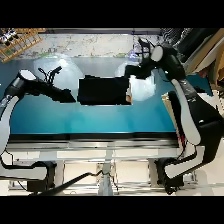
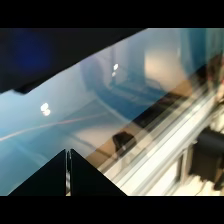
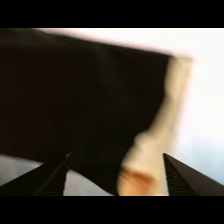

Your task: Fold the clothes and pants, and hang the long-sleeved shirts on hangers.

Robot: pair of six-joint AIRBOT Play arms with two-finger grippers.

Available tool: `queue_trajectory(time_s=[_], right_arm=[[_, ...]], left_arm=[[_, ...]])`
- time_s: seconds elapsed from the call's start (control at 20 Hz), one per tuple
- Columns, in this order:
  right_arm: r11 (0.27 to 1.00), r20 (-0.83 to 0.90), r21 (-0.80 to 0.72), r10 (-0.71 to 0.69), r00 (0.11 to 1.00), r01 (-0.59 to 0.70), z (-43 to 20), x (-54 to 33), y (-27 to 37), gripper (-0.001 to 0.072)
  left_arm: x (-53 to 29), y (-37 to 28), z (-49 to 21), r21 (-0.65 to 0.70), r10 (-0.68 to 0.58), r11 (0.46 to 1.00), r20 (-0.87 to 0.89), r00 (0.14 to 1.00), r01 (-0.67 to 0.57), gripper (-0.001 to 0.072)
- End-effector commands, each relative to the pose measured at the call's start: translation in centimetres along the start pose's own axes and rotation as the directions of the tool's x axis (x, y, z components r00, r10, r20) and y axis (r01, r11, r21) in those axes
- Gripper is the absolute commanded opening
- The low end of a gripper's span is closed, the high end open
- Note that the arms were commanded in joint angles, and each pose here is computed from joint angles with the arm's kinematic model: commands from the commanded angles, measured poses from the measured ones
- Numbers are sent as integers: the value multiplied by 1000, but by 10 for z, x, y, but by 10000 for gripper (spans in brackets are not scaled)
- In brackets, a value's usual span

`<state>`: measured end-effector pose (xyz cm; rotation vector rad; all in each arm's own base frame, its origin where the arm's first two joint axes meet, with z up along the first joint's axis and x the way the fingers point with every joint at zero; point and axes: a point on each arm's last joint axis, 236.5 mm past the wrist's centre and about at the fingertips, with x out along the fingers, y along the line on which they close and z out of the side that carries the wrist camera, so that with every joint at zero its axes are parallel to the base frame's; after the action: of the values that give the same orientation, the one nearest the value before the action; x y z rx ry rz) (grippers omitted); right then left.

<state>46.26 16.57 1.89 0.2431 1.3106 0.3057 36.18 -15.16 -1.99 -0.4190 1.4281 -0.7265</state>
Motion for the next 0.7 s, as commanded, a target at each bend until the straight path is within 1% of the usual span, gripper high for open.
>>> queue_trajectory(time_s=[0.0,0.1,0.15,0.25,0.35,0.5,0.65], right_arm=[[991,-101,101,102,990,-92,-36,18,-34,696],[971,-72,123,216,974,-206,-28,35,-32,697],[963,-50,118,248,968,-241,-21,44,-30,697],[957,-19,111,270,963,-266,-10,62,-33,701],[957,-54,116,272,961,-264,-15,82,-42,704],[915,-24,102,395,918,-391,-9,94,-25,704],[903,-16,116,419,908,-414,-4,104,-24,695]], left_arm=[[-1,-12,8,-11,-49,999,35,998,50,5],[-1,-12,9,-12,-49,999,36,998,49,5],[-1,-12,9,-11,-49,999,36,998,49,5],[-1,-12,9,-12,-49,999,36,998,49,5],[0,-12,9,-12,-49,999,36,998,50,5],[0,-11,8,-12,-48,999,34,998,49,5],[2,-9,8,-18,-50,999,29,998,50,5]])
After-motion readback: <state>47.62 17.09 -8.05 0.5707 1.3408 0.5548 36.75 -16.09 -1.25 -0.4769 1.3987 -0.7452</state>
